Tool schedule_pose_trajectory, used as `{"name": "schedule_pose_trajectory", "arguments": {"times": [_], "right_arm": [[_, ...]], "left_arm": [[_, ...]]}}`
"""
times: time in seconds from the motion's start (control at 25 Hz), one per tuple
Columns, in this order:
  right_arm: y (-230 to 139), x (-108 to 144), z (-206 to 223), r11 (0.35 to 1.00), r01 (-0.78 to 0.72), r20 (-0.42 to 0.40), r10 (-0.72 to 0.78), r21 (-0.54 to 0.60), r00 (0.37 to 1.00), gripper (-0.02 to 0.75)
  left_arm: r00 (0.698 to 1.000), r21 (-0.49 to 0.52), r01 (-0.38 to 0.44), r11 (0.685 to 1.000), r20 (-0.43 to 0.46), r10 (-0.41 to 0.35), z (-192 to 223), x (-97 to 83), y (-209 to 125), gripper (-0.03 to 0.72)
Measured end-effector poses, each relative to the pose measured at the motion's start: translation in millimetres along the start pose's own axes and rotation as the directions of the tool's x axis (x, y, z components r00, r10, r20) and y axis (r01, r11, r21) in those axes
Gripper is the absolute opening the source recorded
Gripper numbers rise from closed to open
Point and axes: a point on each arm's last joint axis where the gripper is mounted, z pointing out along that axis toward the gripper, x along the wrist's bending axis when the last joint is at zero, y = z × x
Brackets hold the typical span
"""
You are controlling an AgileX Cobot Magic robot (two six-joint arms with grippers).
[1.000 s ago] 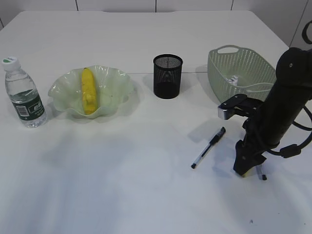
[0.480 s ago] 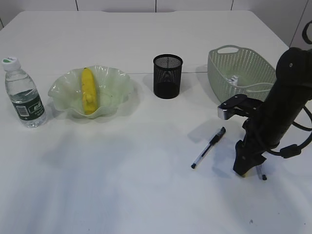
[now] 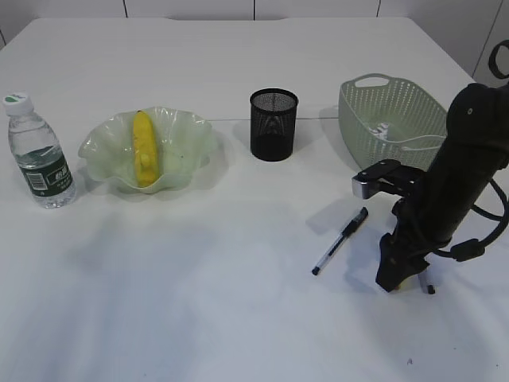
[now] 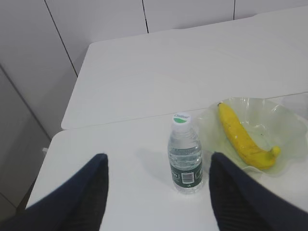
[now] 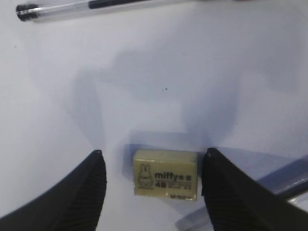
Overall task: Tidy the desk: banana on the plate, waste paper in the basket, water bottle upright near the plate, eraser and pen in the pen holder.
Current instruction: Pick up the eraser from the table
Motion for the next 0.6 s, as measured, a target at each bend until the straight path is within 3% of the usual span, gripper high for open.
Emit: {"name": "schedule_pose_trajectory", "arguments": {"times": [0.6], "right_arm": [[-1.2, -1.1, 0.0, 1.0, 0.013, 0.012, -0.014, 0.013, 1.0, 0.472]], "left_arm": [[1.0, 0.002, 0.0, 1.0, 0.0, 0.0, 0.0, 0.0, -0.2, 0.463]]}}
